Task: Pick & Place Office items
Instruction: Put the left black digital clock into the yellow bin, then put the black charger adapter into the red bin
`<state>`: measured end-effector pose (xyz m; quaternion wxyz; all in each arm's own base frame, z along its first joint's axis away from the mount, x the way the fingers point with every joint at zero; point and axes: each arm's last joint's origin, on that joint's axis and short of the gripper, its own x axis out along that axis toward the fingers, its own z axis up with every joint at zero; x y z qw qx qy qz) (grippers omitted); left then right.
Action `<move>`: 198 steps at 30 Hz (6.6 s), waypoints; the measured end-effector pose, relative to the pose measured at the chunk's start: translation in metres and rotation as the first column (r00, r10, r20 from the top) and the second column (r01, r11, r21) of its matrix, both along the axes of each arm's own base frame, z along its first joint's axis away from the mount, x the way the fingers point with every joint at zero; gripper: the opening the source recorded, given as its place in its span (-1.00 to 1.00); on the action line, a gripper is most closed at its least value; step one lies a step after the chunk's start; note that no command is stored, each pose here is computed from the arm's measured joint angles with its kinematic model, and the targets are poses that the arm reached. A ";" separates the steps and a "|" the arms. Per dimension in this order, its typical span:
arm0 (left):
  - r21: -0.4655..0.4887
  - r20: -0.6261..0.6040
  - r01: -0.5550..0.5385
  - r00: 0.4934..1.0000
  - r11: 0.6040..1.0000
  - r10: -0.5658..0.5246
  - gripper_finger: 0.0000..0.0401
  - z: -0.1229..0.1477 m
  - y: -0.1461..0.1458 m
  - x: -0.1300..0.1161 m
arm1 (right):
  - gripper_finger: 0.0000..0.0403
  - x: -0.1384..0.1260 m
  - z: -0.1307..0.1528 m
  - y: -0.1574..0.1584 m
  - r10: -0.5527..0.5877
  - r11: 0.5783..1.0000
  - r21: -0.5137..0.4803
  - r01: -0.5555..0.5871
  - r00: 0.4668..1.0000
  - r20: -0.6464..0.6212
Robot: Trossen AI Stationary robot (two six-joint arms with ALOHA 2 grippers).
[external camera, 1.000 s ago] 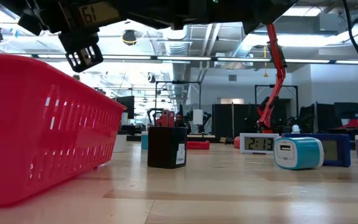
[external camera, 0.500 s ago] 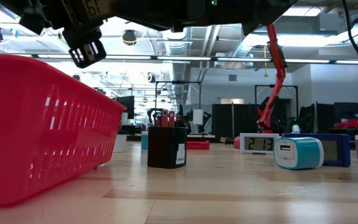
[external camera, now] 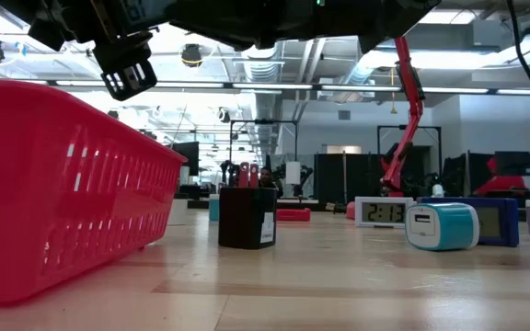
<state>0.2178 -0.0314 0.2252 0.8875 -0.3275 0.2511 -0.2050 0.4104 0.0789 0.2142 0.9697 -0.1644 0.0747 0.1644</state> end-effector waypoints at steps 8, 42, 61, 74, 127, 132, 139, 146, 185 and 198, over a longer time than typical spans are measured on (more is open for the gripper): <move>0.141 0.077 0.036 0.996 0.989 -0.047 0.37 -0.001 0.001 0.000 | -0.72 -0.001 -0.009 -0.004 -0.131 0.946 0.269 0.182 0.971 -0.199; 0.486 0.078 -0.205 0.978 0.849 0.191 -0.21 -0.025 0.011 -0.006 | -0.71 -0.002 -0.020 -0.030 -0.345 0.737 0.444 0.509 0.849 -0.401; 0.443 0.038 -0.145 0.989 0.885 0.143 -0.78 -0.026 0.009 -0.008 | -0.44 -0.003 -0.020 -0.026 -0.261 0.813 0.401 0.422 0.880 -0.396; 0.446 -0.193 -0.016 0.975 0.895 0.113 -0.78 0.000 -0.038 -0.026 | 0.31 -0.036 0.010 -0.025 -0.365 0.856 0.226 0.464 0.854 -0.371; 0.567 -0.589 0.113 0.748 0.816 0.306 -0.67 -0.074 -0.167 -0.041 | 0.32 -0.045 -0.025 -0.056 -0.461 0.711 0.317 0.628 0.756 -0.465; 0.570 -0.588 0.113 0.748 0.814 0.307 -0.68 -0.074 -0.167 -0.041 | 0.32 -0.045 -0.025 -0.056 -0.461 0.711 0.317 0.628 0.756 -0.465; 0.584 -0.589 0.134 0.749 0.801 0.304 -0.62 -0.076 -0.165 -0.041 | 0.32 -0.045 -0.025 -0.056 -0.461 0.711 0.317 0.628 0.756 -0.465; 0.585 -0.589 0.135 0.749 0.800 0.304 -0.56 -0.076 -0.165 -0.041 | 0.32 -0.045 -0.025 -0.056 -0.460 0.711 0.316 0.628 0.756 -0.465; 0.666 -0.129 -0.361 0.806 0.653 0.577 0.34 0.003 -0.065 0.004 | 0.32 -0.067 -0.031 0.002 -0.295 0.901 0.111 0.419 0.780 -0.552; 0.697 -0.243 -0.286 0.768 0.657 0.593 0.37 -0.047 -0.050 0.048 | 0.32 -0.093 -0.052 -0.002 -0.283 0.896 0.171 0.409 0.825 -0.490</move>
